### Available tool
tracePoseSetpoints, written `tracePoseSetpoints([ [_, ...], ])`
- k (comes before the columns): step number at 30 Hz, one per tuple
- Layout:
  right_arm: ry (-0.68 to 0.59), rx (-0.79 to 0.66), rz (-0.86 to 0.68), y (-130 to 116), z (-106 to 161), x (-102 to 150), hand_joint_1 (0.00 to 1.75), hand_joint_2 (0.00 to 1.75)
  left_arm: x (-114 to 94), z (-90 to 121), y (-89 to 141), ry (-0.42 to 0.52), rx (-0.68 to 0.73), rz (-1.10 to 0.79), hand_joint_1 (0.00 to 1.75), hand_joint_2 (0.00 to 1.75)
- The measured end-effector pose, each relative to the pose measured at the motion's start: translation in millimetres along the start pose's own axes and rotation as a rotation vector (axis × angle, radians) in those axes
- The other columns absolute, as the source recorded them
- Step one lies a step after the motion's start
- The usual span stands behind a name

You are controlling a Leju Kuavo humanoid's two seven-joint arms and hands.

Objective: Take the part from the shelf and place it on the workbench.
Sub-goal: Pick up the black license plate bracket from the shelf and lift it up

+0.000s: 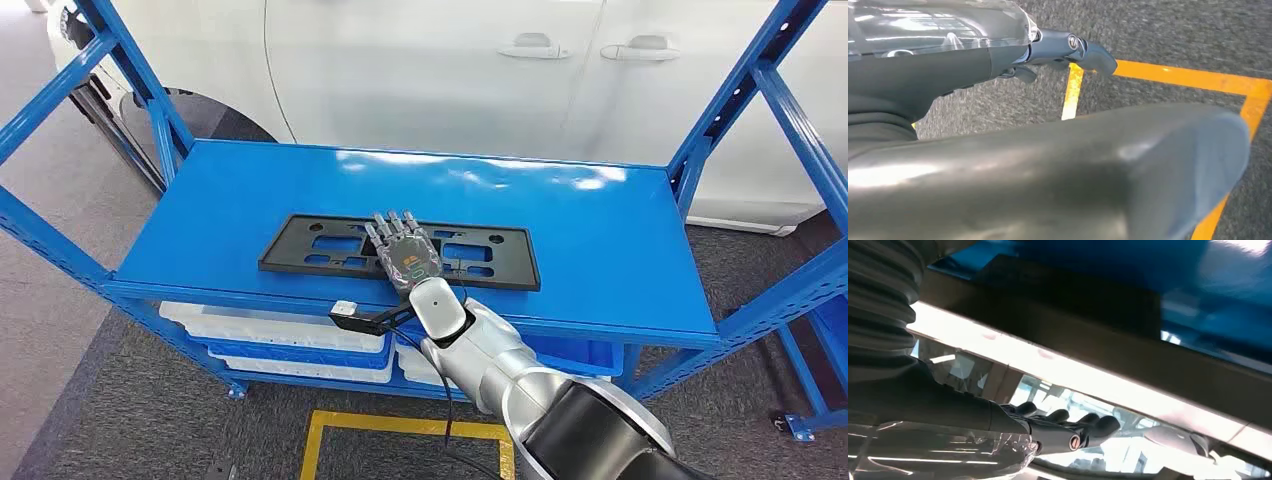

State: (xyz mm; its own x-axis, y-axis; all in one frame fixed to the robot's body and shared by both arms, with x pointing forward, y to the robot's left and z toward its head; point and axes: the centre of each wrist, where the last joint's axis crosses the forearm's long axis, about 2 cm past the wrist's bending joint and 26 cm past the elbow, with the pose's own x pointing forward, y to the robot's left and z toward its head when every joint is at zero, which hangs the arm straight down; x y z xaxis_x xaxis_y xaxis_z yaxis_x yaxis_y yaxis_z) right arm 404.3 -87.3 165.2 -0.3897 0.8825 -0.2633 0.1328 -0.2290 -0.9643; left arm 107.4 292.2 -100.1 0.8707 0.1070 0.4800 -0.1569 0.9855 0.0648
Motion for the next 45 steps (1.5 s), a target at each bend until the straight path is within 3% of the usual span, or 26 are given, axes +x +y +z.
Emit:
tracePoseSetpoints([
  [35,0.031,0.097,-0.004,-1.8,-2.3,-1.2,0.0,1.75,-1.1,0.2,1.1,-0.01,-0.002,-0.002,0.0,0.0],
  [36,0.031,0.098,-0.004,-1.8,-2.3,-1.2,0.07,1.75,-1.5,0.3,1.3,-0.009,-0.002,-0.002,0.0,0.0],
  [38,0.032,0.099,-0.004,-1.8,-2.3,-1.2,0.38,1.75,-1.5,0.2,1.7,-0.01,-0.001,-0.002,0.0,0.0],
  [40,0.037,0.105,-0.003,-1.6,-2.3,-1.2,1.0,1.75,-0.5,-0.1,1.8,-0.013,-0.001,-0.002,0.0,0.0],
  [42,0.046,0.115,-0.003,-0.9,-2.0,-1.3,1.42,1.75,0.1,-0.2,1.8,-0.017,-0.001,-0.002,0.0,0.0],
  [45,0.059,0.126,-0.005,-0.1,-1.8,-2.1,1.56,1.75,0.3,-0.3,2.1,-0.019,0.0,-0.001,0.0,0.0],
])
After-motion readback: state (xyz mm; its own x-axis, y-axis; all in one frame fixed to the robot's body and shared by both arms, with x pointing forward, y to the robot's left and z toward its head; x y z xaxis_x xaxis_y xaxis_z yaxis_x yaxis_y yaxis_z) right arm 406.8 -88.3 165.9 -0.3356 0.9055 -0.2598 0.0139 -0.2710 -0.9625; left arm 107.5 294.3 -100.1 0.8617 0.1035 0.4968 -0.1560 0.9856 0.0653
